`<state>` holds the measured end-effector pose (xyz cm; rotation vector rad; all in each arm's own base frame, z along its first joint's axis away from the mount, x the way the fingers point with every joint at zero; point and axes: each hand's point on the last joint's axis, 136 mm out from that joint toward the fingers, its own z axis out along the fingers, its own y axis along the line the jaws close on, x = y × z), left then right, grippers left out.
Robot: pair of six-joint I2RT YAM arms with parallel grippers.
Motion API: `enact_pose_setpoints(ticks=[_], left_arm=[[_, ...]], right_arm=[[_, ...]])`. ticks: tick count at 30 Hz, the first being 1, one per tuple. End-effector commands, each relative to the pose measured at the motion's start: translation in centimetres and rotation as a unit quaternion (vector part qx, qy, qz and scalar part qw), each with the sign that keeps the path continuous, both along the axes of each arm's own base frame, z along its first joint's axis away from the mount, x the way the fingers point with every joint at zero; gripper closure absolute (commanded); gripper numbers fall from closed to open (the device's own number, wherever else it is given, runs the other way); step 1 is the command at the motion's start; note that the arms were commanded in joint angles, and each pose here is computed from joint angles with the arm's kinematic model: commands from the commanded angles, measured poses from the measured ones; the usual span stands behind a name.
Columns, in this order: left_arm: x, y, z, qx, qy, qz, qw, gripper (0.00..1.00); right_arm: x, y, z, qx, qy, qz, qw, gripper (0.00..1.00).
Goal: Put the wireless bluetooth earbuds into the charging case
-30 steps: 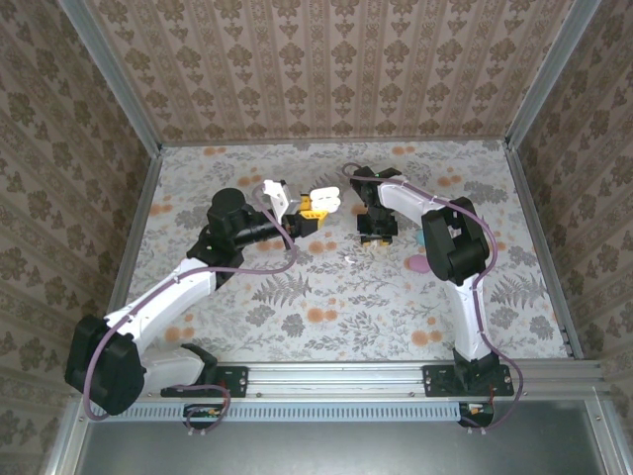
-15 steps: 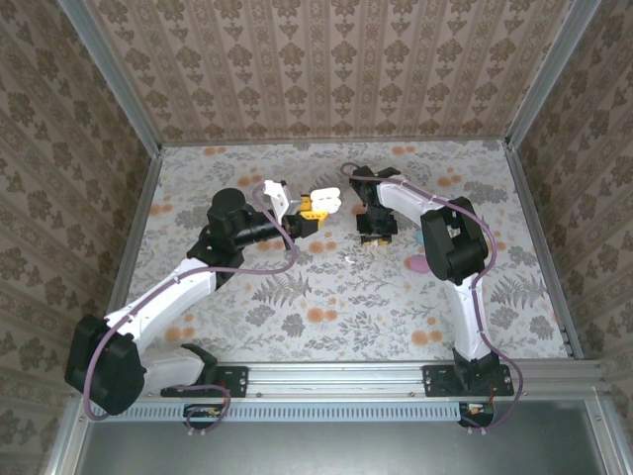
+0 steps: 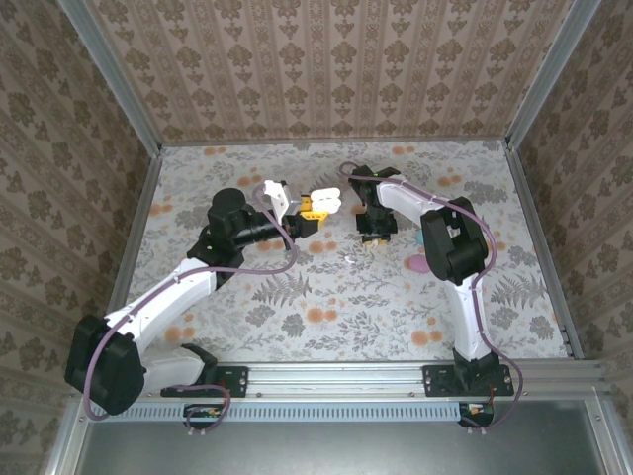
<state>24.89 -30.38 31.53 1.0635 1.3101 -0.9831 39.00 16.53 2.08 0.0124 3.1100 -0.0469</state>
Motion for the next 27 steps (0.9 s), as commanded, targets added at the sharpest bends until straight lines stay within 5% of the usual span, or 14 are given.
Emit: enact_pose_setpoints(ticks=[1, 17, 27], left_arm=[[0.5, -0.1, -0.4, 0.006, 0.008, 0.004, 1.0, 0.77], [3.0, -1.6, -2.9, 0.003, 0.071, 0.007, 0.997, 0.77], [2.6, -2.4, -2.7, 0.003, 0.073, -0.015, 0.997, 0.77]], right_arm=[[0.3, -0.1, 4.2, 0.009, -0.053, -0.001, 0.999, 0.72], [-2.4, -1.0, 21.1, 0.103, -0.281, -0.006, 0.954, 0.71], [-3.5, 3.4, 27.6, 0.17, -0.364, 0.099, 0.91, 0.71]])
